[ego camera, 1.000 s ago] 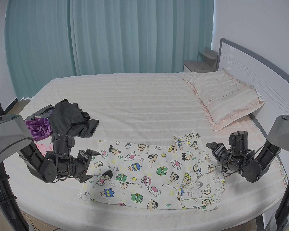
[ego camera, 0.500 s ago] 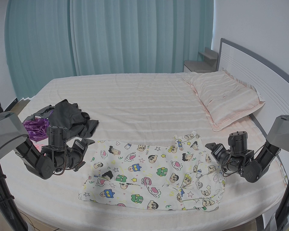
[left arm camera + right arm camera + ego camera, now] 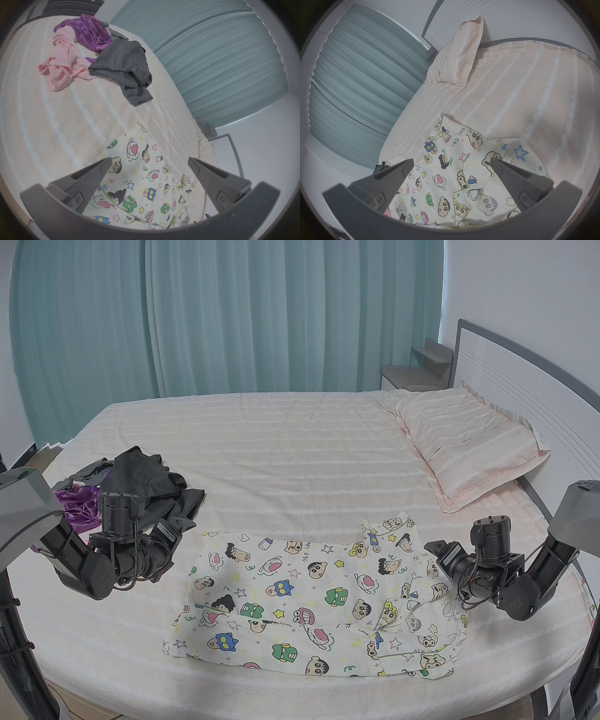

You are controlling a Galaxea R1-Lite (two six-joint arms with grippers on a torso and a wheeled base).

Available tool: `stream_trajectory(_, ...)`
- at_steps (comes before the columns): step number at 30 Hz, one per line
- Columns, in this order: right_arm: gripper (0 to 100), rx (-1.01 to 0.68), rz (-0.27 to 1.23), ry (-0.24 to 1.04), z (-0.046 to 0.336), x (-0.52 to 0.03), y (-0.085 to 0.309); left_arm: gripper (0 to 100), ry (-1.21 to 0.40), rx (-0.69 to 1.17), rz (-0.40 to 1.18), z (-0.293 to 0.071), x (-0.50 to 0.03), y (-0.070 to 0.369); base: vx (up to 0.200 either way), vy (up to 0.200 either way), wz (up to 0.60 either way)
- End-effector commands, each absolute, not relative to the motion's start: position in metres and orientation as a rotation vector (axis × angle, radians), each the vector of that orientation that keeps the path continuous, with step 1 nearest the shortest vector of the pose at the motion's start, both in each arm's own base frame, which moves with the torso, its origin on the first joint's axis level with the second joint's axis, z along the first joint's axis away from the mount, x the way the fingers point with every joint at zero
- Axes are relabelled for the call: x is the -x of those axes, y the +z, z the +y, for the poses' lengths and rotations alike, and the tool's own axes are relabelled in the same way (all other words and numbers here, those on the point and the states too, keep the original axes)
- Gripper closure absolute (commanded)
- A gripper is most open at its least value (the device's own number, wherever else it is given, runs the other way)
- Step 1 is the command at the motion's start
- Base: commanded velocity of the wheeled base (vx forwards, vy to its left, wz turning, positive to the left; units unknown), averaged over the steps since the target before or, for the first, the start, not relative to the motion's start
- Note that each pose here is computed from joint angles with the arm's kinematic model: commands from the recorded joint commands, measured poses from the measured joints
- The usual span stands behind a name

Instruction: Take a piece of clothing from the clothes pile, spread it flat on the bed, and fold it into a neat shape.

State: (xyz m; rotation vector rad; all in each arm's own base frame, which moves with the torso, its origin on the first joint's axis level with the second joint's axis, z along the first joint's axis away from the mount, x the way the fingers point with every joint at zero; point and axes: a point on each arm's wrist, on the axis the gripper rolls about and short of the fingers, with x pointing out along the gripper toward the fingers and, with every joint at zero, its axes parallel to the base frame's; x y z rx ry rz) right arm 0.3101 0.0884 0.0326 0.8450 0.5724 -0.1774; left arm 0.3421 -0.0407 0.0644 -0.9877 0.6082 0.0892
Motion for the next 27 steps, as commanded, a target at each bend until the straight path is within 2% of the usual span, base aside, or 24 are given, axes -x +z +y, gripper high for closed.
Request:
stream_trajectory(1, 0, -0.837, 0.589, -0.185, 0.089, -0.312, 0.026, 0, 0.106, 0.939, 0.631, -0.039, -0.359, 0.045, 0.000, 0.000, 0.00)
stream_trajectory(6, 0, -0.836, 0.590, -0.186, 0.089, -0.313, 0.025, 0, 0.120, 0.946, 0.657, -0.038, -0.370, 0.047, 0.000, 0.000, 0.00)
stream_trajectory(12, 0, -0.831, 0.596, -0.179, 0.092, -0.312, 0.024, 0, 0.130, 0.934, 0.666, -0.040, -0.387, 0.032, 0.200, 0.000, 0.00)
stream_trajectory(17, 0, -0.826, 0.598, -0.178, 0.092, -0.312, 0.023, 0, 0.111, 0.912, 0.640, -0.036, -0.400, 0.034, 0.000, 0.000, 0.00)
stream_trajectory(23, 0, -0.821, 0.607, -0.181, 0.093, -0.312, 0.020, 0, 0.074, 0.753, 0.669, -0.036, -0.410, 0.012, 0.000, 0.000, 0.00)
stream_trajectory(27, 0, -0.810, 0.616, -0.183, 0.093, -0.312, 0.016, 0, 0.068, 0.732, 0.667, -0.037, -0.428, 0.011, 0.000, 0.000, 0.00)
